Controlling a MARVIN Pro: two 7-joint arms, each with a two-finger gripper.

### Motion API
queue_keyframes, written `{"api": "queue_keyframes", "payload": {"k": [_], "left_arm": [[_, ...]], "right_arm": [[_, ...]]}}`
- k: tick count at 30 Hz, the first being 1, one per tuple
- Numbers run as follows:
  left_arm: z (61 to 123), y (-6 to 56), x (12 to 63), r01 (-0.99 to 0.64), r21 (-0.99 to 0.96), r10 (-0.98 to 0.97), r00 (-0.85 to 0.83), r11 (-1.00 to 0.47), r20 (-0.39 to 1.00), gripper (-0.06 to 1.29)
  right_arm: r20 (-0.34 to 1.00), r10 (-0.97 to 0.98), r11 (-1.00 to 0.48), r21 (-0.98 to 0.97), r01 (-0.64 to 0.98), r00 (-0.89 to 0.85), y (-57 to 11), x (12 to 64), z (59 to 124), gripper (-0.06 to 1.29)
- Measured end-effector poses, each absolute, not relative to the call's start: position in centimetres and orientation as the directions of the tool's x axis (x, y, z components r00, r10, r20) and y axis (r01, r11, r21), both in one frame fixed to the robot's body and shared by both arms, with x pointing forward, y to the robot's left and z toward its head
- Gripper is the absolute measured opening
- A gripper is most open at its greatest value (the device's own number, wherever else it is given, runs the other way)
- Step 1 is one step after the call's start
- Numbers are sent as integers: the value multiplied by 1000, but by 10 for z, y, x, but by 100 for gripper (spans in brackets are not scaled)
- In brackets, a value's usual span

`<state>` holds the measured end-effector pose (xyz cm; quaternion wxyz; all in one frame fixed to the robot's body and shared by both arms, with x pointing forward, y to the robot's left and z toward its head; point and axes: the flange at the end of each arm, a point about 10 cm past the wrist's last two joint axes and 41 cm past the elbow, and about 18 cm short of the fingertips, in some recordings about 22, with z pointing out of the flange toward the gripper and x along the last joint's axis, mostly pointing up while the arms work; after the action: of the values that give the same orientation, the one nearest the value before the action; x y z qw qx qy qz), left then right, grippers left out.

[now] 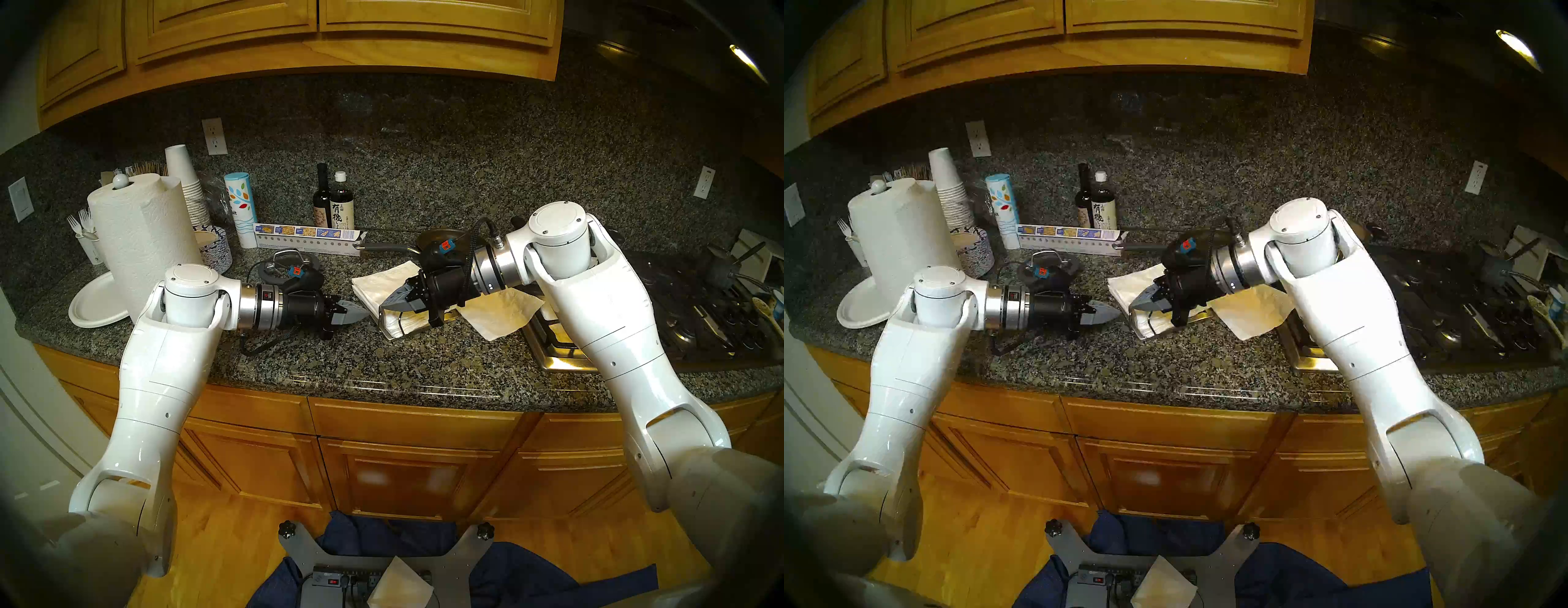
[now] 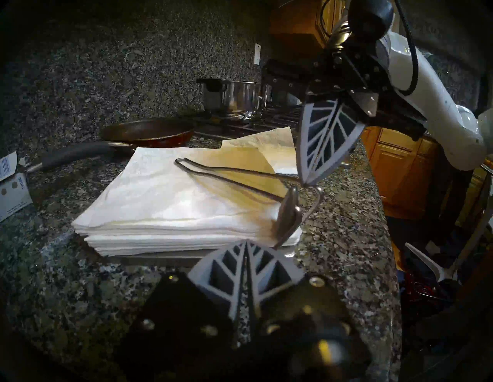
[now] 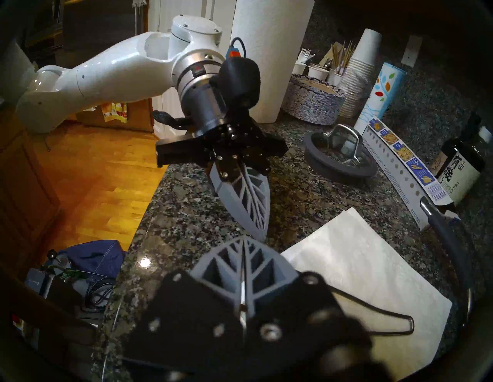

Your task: Take napkin out of napkin holder

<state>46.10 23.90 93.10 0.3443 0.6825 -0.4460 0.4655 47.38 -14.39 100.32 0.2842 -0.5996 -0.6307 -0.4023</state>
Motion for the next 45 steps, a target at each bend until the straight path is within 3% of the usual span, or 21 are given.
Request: {"api": "queue_keyframes", "payload": {"k": [6, 45], "left_arm": [[930, 237, 462, -931, 58, -290, 171, -361, 941, 2], [925, 225, 461, -940, 71, -297, 177, -335, 938, 2]], "right_arm": [[840, 531, -53, 165, 985, -113, -144, 474, 1004, -4], [841, 527, -21, 159, 987, -124, -143, 473, 999, -4]]}}
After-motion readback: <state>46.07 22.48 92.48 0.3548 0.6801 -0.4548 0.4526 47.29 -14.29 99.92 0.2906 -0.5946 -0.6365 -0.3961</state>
